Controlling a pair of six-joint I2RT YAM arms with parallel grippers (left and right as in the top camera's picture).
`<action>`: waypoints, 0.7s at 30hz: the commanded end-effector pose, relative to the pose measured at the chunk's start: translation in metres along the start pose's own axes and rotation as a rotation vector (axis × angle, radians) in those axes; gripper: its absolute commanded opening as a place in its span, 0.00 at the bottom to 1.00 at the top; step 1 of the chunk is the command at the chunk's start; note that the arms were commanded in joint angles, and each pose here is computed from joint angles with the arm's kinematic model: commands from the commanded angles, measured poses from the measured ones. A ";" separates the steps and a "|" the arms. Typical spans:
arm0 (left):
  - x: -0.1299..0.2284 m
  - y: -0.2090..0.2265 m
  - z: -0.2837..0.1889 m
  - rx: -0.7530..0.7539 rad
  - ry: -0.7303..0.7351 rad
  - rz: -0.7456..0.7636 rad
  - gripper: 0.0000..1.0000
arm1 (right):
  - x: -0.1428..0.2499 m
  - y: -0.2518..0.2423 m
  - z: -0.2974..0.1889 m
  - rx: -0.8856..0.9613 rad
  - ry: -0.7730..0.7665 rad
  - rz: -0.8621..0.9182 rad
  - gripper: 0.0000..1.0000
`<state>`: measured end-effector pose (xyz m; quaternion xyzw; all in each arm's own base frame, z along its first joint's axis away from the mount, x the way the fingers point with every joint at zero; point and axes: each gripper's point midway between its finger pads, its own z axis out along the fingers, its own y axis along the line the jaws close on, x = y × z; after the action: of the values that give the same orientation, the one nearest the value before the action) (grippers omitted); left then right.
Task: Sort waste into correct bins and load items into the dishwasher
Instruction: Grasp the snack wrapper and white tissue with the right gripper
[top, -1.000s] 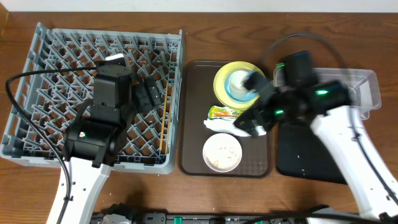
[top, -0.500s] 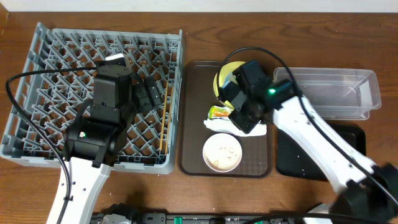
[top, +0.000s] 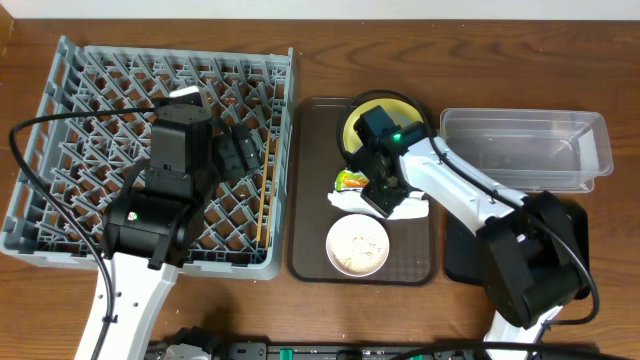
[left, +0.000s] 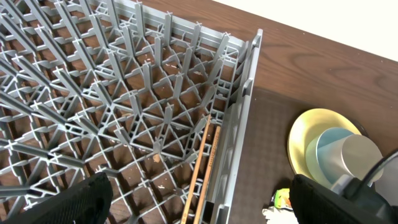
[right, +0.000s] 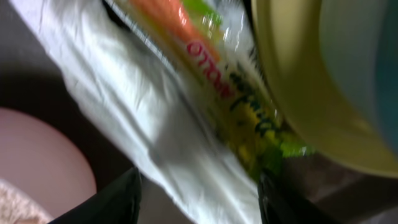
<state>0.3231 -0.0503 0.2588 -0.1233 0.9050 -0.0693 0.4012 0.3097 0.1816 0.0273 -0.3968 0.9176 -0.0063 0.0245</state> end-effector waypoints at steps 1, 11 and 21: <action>-0.004 0.004 -0.002 -0.016 -0.014 -0.013 0.94 | -0.010 -0.002 -0.003 0.018 -0.034 -0.043 0.60; -0.004 0.004 -0.002 -0.016 -0.014 -0.013 0.93 | -0.007 0.003 0.011 0.014 -0.029 -0.098 0.59; -0.004 0.003 -0.002 -0.016 -0.014 -0.013 0.94 | 0.006 0.013 0.036 -0.014 -0.030 -0.102 0.32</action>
<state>0.3231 -0.0503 0.2588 -0.1233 0.9050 -0.0693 0.4012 0.3066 0.1865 0.0002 -0.4370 0.8981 0.0013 0.0499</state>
